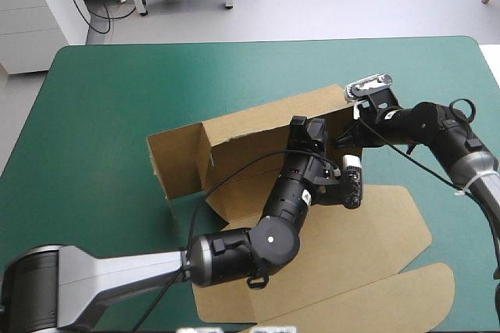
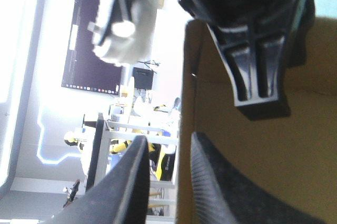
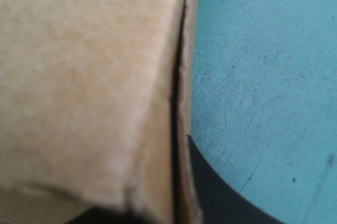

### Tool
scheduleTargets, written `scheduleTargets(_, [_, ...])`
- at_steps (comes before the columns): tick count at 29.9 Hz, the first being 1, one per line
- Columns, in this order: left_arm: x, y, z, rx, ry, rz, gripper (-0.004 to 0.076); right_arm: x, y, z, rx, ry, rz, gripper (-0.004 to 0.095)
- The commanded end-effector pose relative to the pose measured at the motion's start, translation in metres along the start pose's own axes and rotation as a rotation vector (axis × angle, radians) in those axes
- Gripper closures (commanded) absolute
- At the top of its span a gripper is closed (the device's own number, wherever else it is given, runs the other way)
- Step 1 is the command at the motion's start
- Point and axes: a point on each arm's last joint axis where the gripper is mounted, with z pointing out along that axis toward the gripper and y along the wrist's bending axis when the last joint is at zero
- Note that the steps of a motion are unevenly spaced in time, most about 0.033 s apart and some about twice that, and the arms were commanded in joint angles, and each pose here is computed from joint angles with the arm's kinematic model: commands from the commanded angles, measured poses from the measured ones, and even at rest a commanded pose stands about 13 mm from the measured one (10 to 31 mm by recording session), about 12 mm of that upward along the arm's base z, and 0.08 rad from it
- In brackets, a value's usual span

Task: Fold the box

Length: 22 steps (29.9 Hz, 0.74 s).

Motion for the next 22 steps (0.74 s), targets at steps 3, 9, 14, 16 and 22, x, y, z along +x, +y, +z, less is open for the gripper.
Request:
scheduleTargets(3, [0.003,0.08,-0.057,-0.182,-0.071,-0.149,0.0638,-0.033,0.001,-0.033,0.02,-0.038,0.033,0.0912])
scheduleTargets(9, [0.044,0.136,-0.088,-0.25,-0.04,-0.344,0.073,-0.047,-0.004,-0.035,0.011,0.098,0.089,0.0912])
scheduleTargets(14, [0.112,0.172,-0.089,-0.259,0.09,-0.571,0.0729,-0.061,-0.009,-0.022,-0.019,0.214,0.141,0.0912])
scheduleTargets(16, [0.135,0.18,-0.089,-0.26,0.136,-0.667,0.0729,-0.066,-0.012,-0.016,-0.017,0.21,0.169,0.0912])
scheduleTargets(22, [0.215,0.191,-0.086,-0.25,0.361,-0.926,0.0729,-0.067,-0.024,0.027,-0.015,0.28,0.249,0.0912])
